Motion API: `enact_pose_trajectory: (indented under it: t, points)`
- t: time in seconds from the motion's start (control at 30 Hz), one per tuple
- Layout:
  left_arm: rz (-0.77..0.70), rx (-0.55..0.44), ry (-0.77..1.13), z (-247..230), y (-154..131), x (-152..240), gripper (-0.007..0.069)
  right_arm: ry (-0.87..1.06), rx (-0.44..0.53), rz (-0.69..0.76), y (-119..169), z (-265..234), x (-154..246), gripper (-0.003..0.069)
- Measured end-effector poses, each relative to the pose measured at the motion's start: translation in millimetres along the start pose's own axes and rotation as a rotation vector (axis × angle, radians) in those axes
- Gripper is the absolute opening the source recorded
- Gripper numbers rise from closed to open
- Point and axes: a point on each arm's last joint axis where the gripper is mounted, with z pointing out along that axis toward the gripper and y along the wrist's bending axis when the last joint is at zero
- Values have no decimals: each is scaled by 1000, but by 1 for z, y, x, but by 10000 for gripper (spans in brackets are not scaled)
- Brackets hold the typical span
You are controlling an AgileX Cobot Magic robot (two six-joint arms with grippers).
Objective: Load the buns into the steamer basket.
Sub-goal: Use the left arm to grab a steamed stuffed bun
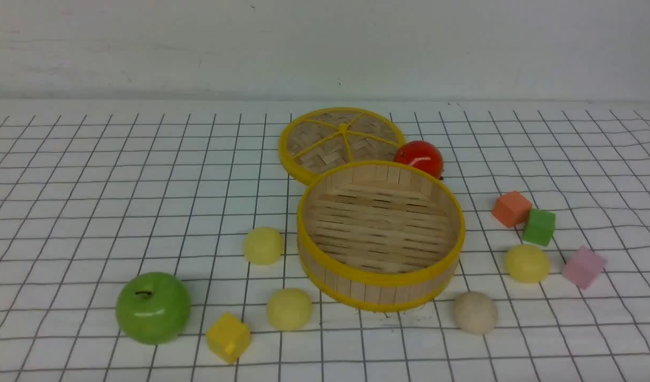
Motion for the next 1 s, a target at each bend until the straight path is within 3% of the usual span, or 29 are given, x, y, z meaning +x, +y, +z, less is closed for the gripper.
enact_pose_trajectory:
  t: [0.73,0.83,0.87,1.0]
  points:
    - [-25,8,-12,0,-1,-1,237,0,0,0,0,0,0,239]
    - [-211,60,-56,0,-5,-6,237,0,0,0,0,0,0,239]
    - [-350,98,-84,-1,-7,-9,237,0,0,0,0,0,0,239]
    - [-639,173,-170,-3,-10,-19,237,0,0,0,0,0,0,239]
